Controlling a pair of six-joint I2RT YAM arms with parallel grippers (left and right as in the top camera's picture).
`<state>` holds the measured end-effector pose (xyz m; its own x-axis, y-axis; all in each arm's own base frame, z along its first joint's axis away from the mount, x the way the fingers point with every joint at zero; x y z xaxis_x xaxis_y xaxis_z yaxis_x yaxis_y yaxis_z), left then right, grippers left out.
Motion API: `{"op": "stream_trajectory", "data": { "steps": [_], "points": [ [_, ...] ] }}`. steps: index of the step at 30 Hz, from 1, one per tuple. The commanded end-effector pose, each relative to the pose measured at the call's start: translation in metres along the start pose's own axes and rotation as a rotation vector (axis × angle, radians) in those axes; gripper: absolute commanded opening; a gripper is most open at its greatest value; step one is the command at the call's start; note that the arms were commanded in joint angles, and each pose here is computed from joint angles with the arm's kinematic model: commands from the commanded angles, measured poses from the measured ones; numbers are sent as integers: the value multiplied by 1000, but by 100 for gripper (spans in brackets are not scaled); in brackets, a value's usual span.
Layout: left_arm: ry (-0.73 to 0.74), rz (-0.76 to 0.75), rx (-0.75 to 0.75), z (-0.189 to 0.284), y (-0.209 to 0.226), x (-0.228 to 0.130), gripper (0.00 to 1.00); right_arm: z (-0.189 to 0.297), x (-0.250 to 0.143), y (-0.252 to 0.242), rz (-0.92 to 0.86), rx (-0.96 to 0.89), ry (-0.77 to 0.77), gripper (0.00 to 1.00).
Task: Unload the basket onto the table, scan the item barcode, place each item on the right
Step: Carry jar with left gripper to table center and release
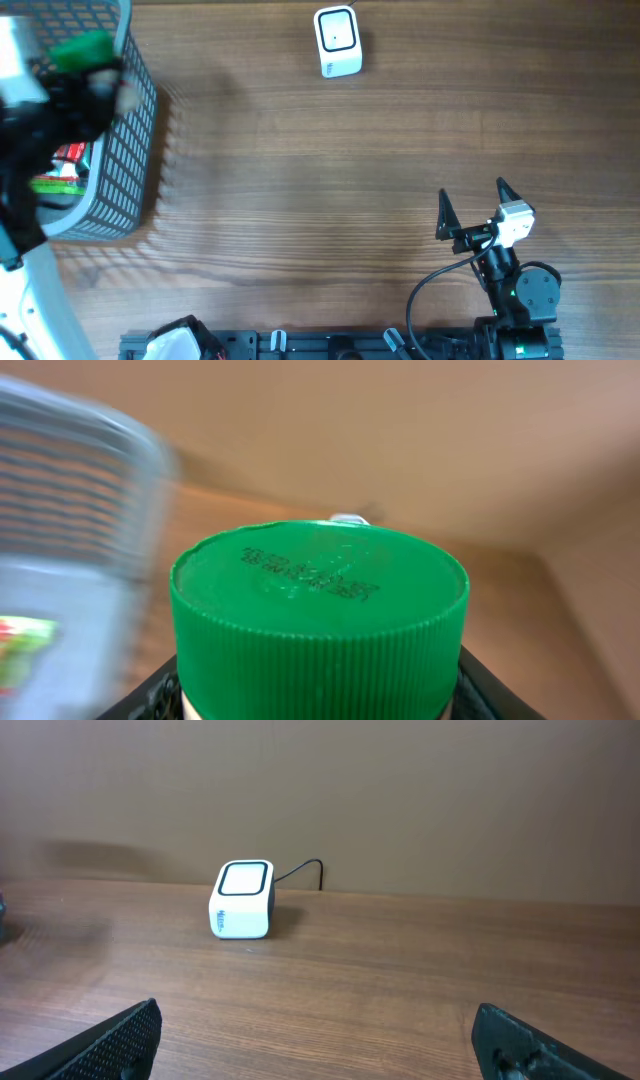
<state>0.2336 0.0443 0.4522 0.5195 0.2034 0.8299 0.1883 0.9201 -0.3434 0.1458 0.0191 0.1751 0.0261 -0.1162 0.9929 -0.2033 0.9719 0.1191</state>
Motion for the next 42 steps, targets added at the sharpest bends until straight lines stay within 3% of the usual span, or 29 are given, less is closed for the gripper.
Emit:
{"op": "stream_trajectory", "data": {
  "steps": [1, 4, 11, 18, 23, 30, 35, 42],
  "points": [
    [173, 10, -241, -44, -34, -19, 44, 0, 1, 0, 7, -4, -10, 100],
    [368, -22, -385, -102, -65, -49, 44, 0, 1, 0, 7, -4, -10, 100],
    [666, -24, -518, -220, -111, -116, 43, 0, 1, 0, 7, -4, -10, 100],
    [886, 38, -515, -318, -130, -206, 43, 0, 1, 0, 7, -4, -10, 100],
    [1026, 94, -423, -352, -124, -263, 42, 0, 1, 0, 7, -4, -10, 100],
    [1013, 215, -284, -364, -153, -282, 41, 0, 1, 0, 7, -4, -10, 100],
    [955, 161, -273, -361, -201, -302, 41, 0, 1, 0, 7, -4, -10, 100],
    [897, 126, -226, -355, -232, -318, 37, 0, 1, 0, 7, -4, -10, 100]
  ]
}}
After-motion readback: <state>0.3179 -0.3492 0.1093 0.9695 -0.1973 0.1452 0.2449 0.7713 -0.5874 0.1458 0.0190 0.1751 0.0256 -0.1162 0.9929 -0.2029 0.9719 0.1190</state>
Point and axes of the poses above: each gripper's point midway between its finger pads, its own z axis back along the fingers, its own y axis along the line the jaws close on, x = y × z, the point moved 10 cm from there along z, back along the fingers, and after that the axes turned 5 degrees about -z, right-handed, at the moved point
